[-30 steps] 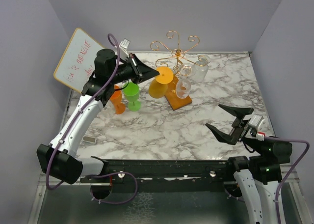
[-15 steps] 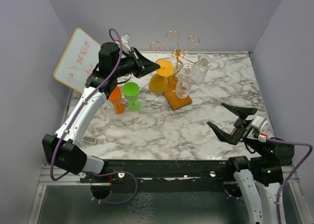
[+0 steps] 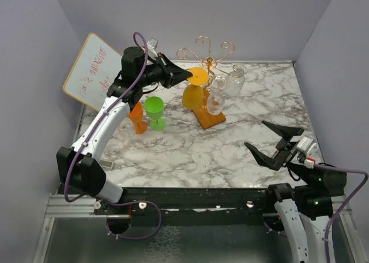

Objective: Place the wine glass upside down on the wine glass rack

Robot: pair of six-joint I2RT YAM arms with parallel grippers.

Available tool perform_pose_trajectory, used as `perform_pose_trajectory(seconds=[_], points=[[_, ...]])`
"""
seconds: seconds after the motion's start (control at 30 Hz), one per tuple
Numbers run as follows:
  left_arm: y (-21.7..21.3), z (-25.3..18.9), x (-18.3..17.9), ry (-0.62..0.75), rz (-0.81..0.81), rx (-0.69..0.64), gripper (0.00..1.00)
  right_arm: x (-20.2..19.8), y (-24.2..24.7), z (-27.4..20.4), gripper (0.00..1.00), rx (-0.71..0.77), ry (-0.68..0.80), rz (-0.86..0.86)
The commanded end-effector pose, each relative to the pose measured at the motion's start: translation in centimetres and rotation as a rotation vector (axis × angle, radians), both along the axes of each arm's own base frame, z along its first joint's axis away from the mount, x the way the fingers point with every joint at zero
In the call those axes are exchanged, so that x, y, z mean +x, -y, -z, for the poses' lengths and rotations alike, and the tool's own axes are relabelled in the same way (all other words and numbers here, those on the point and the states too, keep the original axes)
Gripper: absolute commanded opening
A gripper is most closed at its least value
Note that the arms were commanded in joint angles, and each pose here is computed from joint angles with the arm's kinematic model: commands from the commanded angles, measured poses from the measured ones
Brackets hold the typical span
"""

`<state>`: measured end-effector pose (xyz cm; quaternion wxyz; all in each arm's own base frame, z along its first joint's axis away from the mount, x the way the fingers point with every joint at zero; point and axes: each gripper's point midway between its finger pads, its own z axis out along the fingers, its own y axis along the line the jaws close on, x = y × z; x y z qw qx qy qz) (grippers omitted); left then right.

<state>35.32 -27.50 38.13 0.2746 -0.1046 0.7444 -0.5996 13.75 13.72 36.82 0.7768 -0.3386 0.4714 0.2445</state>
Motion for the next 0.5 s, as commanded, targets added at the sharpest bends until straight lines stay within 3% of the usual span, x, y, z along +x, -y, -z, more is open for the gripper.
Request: perform_pose_trajectory(seconds=[0.0,0.47], points=[[0.4,-2.1,0.7,0.043,0.016,-0.047,0.00,0.2,0.5,-0.3,0.86,0.016,0.001,0.035],[-0.5,-2.6,3.5,0.083,-0.092,-0.005,0.00,0.3,0.8,-0.3,0.86,0.026,-0.003,0.056]])
